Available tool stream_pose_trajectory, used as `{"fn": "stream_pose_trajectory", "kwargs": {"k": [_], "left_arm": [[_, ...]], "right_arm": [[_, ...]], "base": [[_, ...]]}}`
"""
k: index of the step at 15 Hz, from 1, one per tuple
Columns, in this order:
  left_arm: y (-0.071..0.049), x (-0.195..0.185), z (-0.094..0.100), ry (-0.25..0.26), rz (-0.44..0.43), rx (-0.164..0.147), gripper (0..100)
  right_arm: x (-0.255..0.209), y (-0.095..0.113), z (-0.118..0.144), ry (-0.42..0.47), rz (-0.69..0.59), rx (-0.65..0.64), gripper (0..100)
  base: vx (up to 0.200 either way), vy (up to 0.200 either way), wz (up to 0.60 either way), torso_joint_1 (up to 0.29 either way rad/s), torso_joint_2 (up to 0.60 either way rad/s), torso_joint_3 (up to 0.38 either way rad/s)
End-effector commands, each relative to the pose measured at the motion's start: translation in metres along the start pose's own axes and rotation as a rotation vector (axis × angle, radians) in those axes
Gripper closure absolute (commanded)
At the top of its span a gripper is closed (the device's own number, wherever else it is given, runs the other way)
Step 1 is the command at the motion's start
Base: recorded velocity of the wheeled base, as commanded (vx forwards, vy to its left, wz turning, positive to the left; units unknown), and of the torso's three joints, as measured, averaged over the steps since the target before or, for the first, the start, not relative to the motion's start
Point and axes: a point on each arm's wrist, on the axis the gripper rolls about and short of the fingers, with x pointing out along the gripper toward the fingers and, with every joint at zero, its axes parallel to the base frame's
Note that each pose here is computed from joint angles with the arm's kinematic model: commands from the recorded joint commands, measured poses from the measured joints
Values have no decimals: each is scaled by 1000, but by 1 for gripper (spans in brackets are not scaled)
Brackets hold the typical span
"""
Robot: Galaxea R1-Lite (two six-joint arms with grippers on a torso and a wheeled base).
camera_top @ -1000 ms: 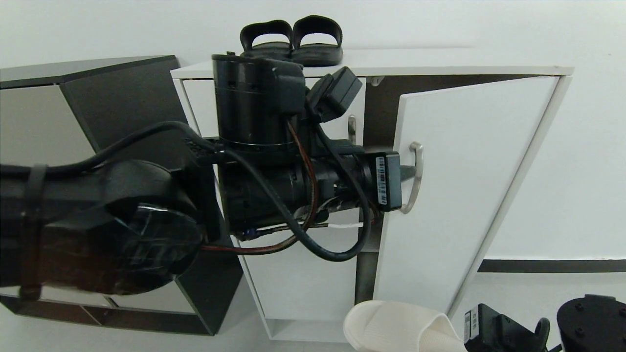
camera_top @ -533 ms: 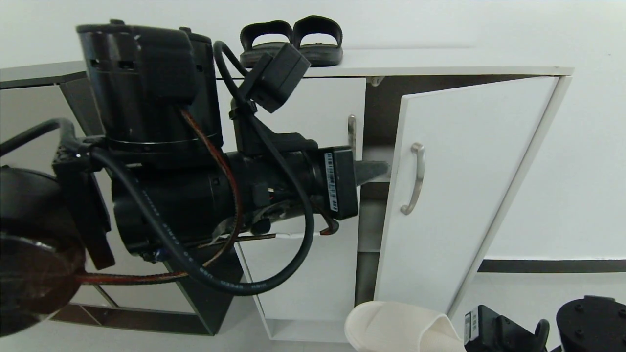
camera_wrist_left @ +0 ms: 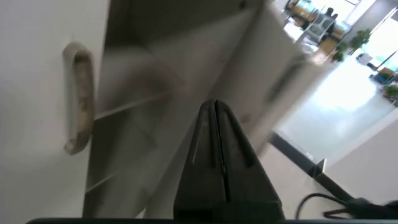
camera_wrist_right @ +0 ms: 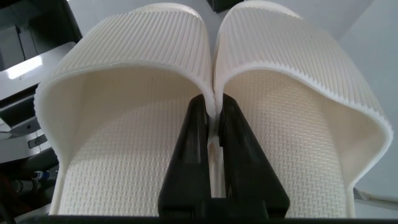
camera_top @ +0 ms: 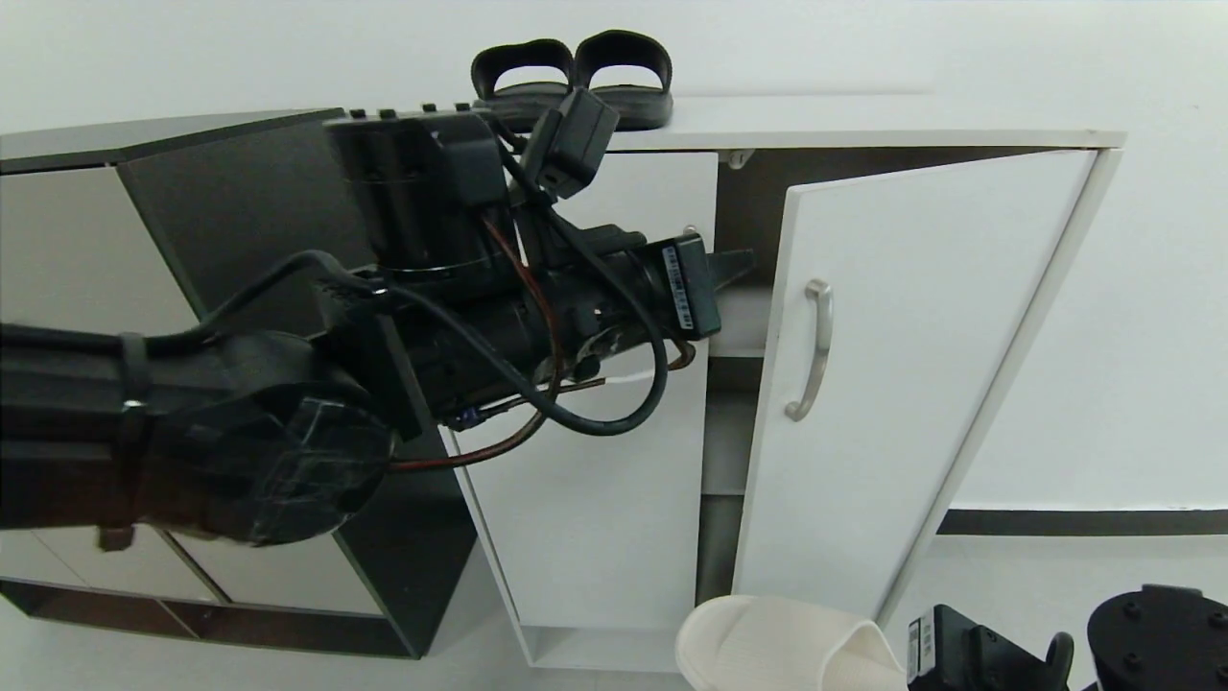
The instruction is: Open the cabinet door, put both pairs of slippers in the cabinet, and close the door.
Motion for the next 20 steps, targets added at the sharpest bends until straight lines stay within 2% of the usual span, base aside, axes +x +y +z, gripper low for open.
{"fn": "stream_pose_trajectory", "kwargs": {"k": [1, 5, 8, 11, 12, 15, 16, 18, 19, 20], "left_arm": [[20, 17, -11, 41, 19, -10, 100], [27, 26, -8, 78, 0, -20, 100], [32, 41, -8, 82, 3, -23, 100], [33, 45, -12, 119, 12, -35, 100], [27, 45, -15, 130, -2, -37, 100], [-6, 40, -26, 168, -80, -39, 100], [-31, 41, -36, 198, -146, -42, 100], [-58, 47, -46, 208, -227, -40, 100], [-65, 50, -50, 191, -254, -35, 100], [-65, 51, -49, 165, -262, -32, 100]], "right_arm": [[1, 0, 0, 2, 2, -1, 100], [2, 2, 0, 6, 12, -2, 100], [6, 5, -3, 26, 28, -6, 100], [6, 10, -3, 29, 37, -13, 100], [7, 12, -3, 31, 40, -19, 100], [7, 21, -4, 37, 75, -39, 100], [8, 24, -4, 39, 73, -48, 100], [8, 25, -4, 42, 64, -47, 100], [8, 25, -4, 38, 64, -36, 100], [9, 25, -3, 36, 64, -27, 100]], "base": [[0, 0, 0, 0, 0, 0], [0, 0, 0, 0, 0, 0], [0, 0, 0, 0, 0, 0], [-200, 0, 0, -1, -1, 1], [-200, 0, 0, 7, 2, -2], [-200, 0, 0, -4, 1, 1], [-200, 0, 0, 7, 7, 2], [-200, 0, 0, 0, 2, 5], [-200, 0, 0, 2, 2, 2], [-200, 0, 0, -2, 2, -2]]}}
